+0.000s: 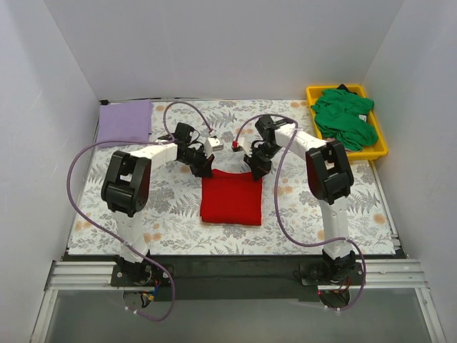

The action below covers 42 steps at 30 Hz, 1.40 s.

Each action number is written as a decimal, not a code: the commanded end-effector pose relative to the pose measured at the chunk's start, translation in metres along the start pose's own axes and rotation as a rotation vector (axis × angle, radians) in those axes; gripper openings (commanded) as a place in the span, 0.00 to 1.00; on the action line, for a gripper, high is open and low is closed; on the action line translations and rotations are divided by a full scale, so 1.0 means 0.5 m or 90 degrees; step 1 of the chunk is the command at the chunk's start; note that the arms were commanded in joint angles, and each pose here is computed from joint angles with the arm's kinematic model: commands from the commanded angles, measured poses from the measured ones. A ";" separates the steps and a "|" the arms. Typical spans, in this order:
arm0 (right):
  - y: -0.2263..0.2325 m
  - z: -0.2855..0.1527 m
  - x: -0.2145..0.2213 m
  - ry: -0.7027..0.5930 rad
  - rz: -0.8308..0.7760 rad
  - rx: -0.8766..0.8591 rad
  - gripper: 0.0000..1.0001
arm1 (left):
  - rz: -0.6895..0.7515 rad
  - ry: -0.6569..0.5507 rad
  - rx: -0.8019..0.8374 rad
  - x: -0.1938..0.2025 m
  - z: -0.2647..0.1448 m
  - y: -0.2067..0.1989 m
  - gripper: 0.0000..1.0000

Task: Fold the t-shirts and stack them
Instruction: Fold the tshirt

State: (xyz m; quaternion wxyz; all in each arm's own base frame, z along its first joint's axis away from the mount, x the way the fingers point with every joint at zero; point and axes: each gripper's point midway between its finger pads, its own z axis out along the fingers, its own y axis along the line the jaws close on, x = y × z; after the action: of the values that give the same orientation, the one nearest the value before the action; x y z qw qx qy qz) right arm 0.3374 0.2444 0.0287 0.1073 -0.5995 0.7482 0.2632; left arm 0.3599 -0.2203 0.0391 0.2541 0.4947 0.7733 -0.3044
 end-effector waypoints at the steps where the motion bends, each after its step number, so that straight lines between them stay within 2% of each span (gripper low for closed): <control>1: -0.052 -0.005 -0.003 0.003 0.001 0.035 0.01 | 0.013 -0.018 -0.053 -0.015 -0.007 0.057 0.00; 6: -0.073 -0.016 -0.006 -0.006 0.036 0.049 0.01 | -0.016 -0.037 -0.058 -0.033 0.002 0.077 0.01; 9: -0.091 -0.069 -0.062 -0.059 0.040 0.078 0.01 | -0.019 -0.050 -0.069 -0.054 -0.008 0.088 0.02; 10: -0.101 -0.083 -0.071 -0.059 0.051 0.100 0.06 | -0.026 -0.053 -0.073 -0.059 -0.010 0.093 0.03; 11: -0.119 -0.111 -0.100 -0.074 0.043 0.131 0.15 | -0.035 -0.053 -0.079 -0.060 -0.011 0.101 0.12; 12: -0.132 -0.125 -0.106 -0.076 0.048 0.150 0.21 | -0.039 -0.061 -0.092 -0.079 -0.024 0.113 0.14; 13: -0.148 -0.146 -0.113 -0.077 0.065 0.180 0.34 | -0.048 -0.067 -0.100 -0.089 -0.031 0.121 0.17; 14: -0.163 -0.179 -0.134 -0.097 0.067 0.209 0.41 | -0.095 -0.083 -0.115 -0.103 -0.051 0.130 0.21; 15: -0.177 -0.208 -0.135 -0.115 0.090 0.225 0.48 | -0.115 -0.097 -0.139 -0.119 -0.067 0.145 0.37; 16: -0.172 -0.239 -0.149 -0.141 0.101 0.229 0.58 | -0.140 -0.117 -0.149 -0.138 -0.089 0.152 0.39; 18: -0.152 -0.279 -0.152 -0.192 0.159 0.211 0.63 | -0.207 -0.167 -0.146 -0.168 -0.147 0.140 0.55; 20: -0.080 -0.308 -0.177 -0.239 0.162 0.164 0.65 | -0.228 -0.203 -0.086 -0.188 -0.183 0.069 0.58; 21: -0.039 -0.275 -0.154 -0.227 0.184 0.120 0.65 | -0.257 -0.210 -0.055 -0.194 -0.188 0.032 0.61; 22: 0.018 -0.289 -0.170 -0.257 0.177 0.080 0.66 | -0.254 -0.235 0.003 -0.214 -0.211 -0.030 0.65; 24: 0.085 -0.267 -0.165 -0.265 0.207 0.014 0.67 | -0.338 -0.217 0.087 -0.189 -0.188 -0.119 0.66; 25: 0.144 -0.235 -0.153 -0.259 0.217 -0.041 0.69 | -0.345 -0.216 0.126 -0.195 -0.191 -0.166 0.67; 26: 0.170 -0.222 -0.151 -0.257 0.224 -0.065 0.69 | -0.373 -0.186 0.167 -0.165 -0.162 -0.217 0.67; 29: 0.251 -0.163 -0.139 -0.245 0.280 -0.170 0.70 | -0.397 -0.154 0.240 -0.152 -0.134 -0.307 0.67; 35: 0.288 -0.085 -0.115 -0.209 0.325 -0.243 0.73 | -0.543 -0.088 0.316 -0.088 -0.078 -0.340 0.69; 42: 0.266 0.021 -0.017 -0.134 0.410 -0.274 0.72 | -0.645 -0.018 0.296 0.013 -0.013 -0.313 0.71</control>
State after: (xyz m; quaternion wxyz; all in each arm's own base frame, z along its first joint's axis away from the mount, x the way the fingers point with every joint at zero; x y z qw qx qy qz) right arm 0.2165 0.2809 0.0762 -0.0112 -0.3329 0.8093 0.4838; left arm 0.2135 -0.2660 0.0763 -0.0170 0.1131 0.8266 -0.5511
